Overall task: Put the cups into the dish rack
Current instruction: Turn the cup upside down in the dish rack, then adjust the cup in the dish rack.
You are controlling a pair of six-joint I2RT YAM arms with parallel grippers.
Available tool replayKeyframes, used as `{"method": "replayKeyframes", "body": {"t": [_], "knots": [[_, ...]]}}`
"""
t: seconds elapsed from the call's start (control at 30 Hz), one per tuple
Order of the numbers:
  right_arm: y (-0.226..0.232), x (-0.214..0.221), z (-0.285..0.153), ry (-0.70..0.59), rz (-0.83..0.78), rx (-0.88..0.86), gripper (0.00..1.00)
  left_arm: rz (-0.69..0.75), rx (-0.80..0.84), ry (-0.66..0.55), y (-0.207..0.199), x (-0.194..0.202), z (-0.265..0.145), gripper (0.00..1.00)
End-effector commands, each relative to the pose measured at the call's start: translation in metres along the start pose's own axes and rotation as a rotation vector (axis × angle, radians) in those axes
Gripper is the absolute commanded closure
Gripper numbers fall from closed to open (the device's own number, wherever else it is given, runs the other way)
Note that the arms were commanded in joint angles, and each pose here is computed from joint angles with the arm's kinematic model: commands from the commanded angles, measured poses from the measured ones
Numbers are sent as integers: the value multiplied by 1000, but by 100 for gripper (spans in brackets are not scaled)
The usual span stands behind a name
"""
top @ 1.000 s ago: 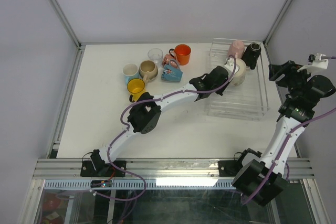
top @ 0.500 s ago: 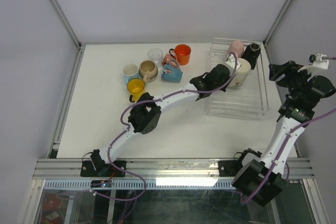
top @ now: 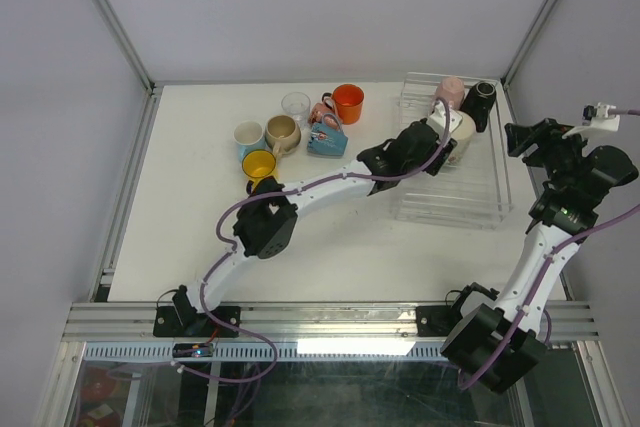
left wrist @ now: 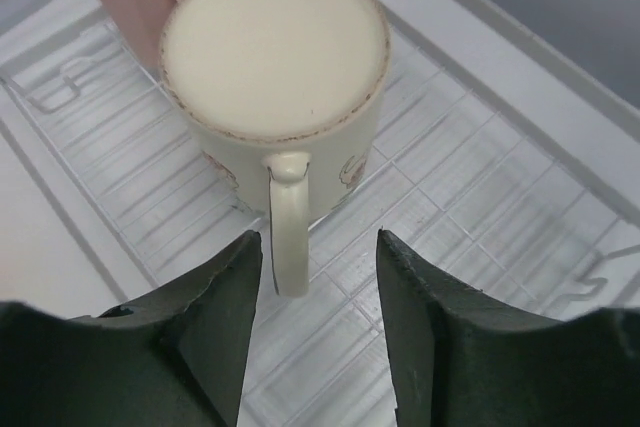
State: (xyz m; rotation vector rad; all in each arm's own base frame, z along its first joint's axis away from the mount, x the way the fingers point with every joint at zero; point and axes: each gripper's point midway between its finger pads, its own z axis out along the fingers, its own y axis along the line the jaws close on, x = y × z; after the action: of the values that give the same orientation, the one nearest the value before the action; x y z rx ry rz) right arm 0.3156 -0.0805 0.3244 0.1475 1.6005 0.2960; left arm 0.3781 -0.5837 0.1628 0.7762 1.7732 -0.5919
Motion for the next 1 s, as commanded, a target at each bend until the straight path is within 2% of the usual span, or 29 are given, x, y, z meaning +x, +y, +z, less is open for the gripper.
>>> {"method": "replayKeyframes", "body": {"t": [0.0,0.17,0.3,0.4,0.47,0.57,0.73,0.87,0.97], "knots": [[18,-15,-5,-47,-72,-86,33,-68,60,-334,-9,-145,-79,51],[27,-15,-7,-58,-84,-128,32,-61,54,-444,3,-171,-136,44],[33,-15,-8,-70,-88,-163,32,-40,36,-475,18,-165,-176,35],[40,-14,-9,-72,-75,-209,32,-41,8,-493,37,-161,-211,9],[47,-15,-9,-68,-60,-249,32,-43,-13,-486,51,-157,-234,1],[57,-17,-9,-73,-62,-299,31,-33,-82,-440,76,-142,-259,1],[77,-23,-8,-36,-95,-354,31,-82,-80,-413,115,-128,-310,1],[96,-7,-4,80,-128,-404,31,-66,-164,-365,147,-90,-327,1],[110,12,2,180,-150,-423,31,-45,-188,-374,154,-81,-335,1]]}}
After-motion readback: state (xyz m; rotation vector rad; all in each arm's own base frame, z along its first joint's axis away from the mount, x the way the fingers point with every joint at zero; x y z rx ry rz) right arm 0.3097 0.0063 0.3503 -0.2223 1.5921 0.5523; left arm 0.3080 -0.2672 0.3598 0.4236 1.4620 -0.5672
